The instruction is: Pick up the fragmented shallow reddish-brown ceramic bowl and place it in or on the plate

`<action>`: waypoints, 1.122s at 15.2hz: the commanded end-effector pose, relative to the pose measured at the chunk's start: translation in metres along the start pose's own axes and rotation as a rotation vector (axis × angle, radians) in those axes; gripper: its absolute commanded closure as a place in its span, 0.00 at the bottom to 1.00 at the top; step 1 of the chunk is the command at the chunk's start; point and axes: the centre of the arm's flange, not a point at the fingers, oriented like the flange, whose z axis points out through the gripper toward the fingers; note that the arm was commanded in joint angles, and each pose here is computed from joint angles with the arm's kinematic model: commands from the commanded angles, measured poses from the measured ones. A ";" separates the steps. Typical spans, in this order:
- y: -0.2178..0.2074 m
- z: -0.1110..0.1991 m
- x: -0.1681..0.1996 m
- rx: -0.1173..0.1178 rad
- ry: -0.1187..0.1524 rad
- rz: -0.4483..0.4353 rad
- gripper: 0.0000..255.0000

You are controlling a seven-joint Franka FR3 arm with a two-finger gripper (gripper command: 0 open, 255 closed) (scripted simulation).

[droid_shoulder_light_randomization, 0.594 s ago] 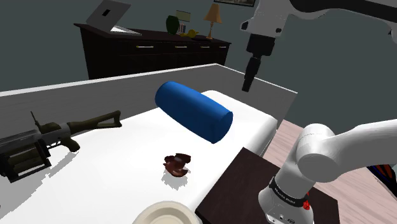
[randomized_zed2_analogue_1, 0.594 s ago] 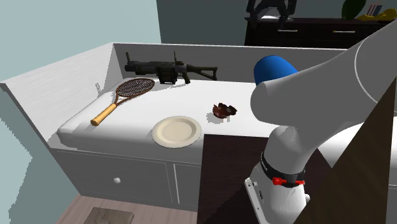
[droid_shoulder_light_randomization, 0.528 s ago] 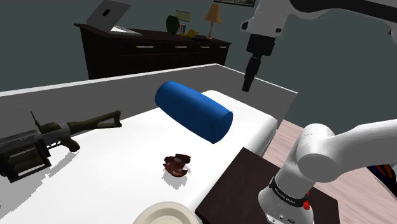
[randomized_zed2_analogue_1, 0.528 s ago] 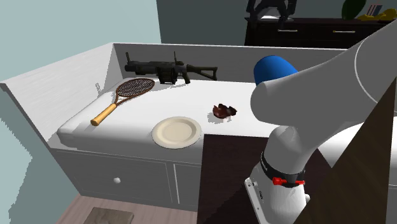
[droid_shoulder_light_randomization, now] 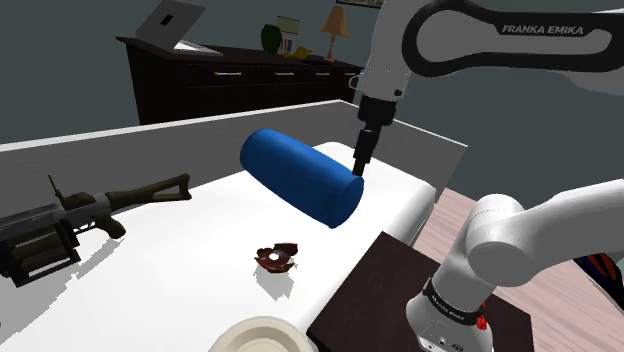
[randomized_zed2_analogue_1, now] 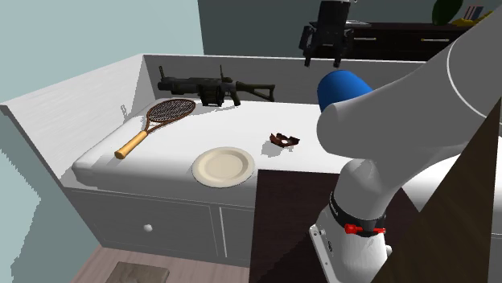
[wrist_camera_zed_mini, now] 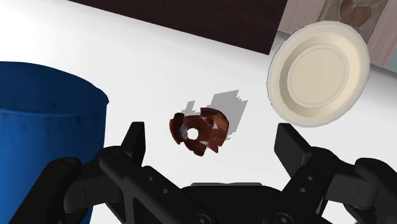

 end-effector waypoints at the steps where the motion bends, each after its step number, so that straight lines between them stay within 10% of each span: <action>1: -0.005 0.023 0.012 0.006 -0.004 0.003 0.00; 17: -0.024 0.218 0.100 0.053 -0.057 0.024 0.00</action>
